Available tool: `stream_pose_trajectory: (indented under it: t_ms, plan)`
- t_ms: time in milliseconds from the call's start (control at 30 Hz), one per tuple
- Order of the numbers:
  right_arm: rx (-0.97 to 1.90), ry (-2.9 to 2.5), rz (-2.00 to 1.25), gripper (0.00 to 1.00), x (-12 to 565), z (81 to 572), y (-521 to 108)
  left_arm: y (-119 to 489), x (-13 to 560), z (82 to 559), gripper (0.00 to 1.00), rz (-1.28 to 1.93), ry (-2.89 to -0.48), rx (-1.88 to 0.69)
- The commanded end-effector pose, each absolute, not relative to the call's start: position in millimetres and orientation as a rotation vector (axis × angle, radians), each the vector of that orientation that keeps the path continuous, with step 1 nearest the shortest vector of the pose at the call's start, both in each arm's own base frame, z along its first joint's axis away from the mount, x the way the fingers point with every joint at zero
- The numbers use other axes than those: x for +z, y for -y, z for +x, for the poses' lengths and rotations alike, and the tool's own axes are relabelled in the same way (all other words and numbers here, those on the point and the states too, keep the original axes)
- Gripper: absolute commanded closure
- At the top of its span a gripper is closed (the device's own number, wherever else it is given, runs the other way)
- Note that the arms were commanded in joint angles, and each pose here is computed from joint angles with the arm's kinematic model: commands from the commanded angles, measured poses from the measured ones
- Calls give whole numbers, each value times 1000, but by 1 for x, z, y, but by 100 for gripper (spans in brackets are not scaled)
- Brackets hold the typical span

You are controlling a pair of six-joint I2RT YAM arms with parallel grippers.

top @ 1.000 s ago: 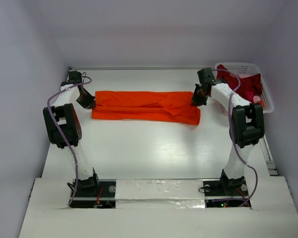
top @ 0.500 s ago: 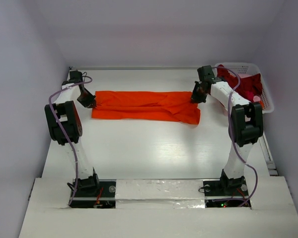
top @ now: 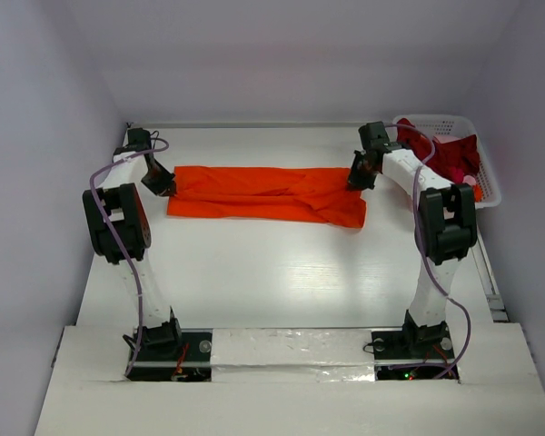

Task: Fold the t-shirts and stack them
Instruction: Fold the tshirt

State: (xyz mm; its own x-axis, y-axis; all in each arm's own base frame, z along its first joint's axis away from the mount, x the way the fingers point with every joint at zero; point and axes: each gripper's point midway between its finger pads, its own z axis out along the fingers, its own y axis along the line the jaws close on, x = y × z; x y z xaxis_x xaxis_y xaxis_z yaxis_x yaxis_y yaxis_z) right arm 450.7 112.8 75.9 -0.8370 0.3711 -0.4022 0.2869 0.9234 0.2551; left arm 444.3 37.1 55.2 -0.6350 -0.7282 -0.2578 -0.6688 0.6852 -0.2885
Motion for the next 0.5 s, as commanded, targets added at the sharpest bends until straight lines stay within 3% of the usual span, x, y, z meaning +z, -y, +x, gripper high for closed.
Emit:
stream_pose_trajectory:
  t_ms: [0,467]
  plan:
    - [278,-2547,453,100,95,473,-112,-44,71,457,100,-1094,-2494,-234]
    - [216,-2513,449,100,97,496,-102,-48,79,465,96,-1093,-2447,-225]
